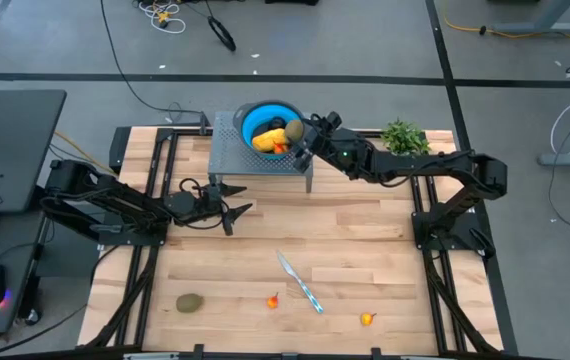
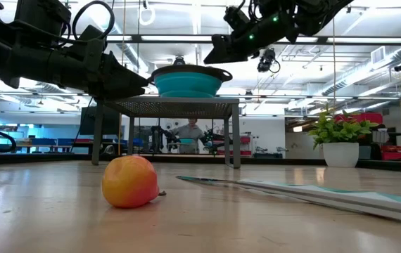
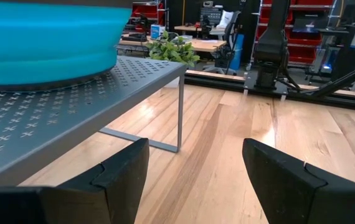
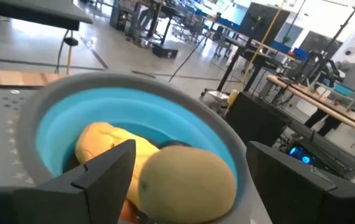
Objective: Pick & Place Fruit
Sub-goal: Put the brown kiwi into the blue strainer bowl on the shelf
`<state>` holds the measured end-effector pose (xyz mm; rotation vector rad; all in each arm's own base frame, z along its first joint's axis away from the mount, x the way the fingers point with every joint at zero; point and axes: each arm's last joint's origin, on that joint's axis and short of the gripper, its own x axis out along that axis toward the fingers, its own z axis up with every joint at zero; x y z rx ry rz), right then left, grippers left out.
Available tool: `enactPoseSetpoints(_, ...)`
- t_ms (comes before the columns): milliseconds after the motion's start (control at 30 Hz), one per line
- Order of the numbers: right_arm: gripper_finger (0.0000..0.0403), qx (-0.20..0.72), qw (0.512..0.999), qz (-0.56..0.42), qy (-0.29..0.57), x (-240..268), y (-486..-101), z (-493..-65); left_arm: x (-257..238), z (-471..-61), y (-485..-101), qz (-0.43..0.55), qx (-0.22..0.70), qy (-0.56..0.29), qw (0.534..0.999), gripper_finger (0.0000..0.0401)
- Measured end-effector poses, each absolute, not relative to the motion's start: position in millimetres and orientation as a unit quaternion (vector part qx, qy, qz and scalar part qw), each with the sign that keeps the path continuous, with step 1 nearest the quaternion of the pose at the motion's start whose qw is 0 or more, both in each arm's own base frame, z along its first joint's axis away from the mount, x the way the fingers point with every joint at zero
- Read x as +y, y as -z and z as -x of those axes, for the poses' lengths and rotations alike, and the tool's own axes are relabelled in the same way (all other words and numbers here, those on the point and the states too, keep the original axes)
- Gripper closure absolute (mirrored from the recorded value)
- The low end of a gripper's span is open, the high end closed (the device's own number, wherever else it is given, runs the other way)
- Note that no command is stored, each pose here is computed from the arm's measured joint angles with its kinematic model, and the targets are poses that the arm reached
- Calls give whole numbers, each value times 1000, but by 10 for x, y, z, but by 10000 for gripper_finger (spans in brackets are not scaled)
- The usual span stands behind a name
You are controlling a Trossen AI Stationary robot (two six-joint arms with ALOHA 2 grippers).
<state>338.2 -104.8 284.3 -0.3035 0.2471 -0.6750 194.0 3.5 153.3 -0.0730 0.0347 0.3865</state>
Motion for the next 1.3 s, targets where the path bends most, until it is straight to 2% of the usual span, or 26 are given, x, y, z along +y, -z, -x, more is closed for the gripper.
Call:
enactPoseSetpoints(300,87,86,940,147,295,-735,-3082,-3303,34,-1940,-1532,34,18,-192,981,134)
enactPoseSetpoints(433,87,114,950,131,260,-508,-3089,-3253,35,-1940,-1532,34,18,-192,981,134)
enactPoseSetpoints(667,87,244,960,69,121,-163,-2803,-3203,34,-1940,-1532,38,17,-192,981,134)
enactPoseSetpoints(900,87,339,937,30,78,70,-2468,-3064,34,-1941,-1555,41,6,-191,981,134)
enactPoseSetpoints(1100,87,379,922,10,72,178,-2161,-2931,35,-1941,-1554,41,6,-191,981,134)
enactPoseSetpoints(1300,87,336,939,-28,73,238,-1910,-2854,35,-1941,-1554,41,6,-191,981,134)
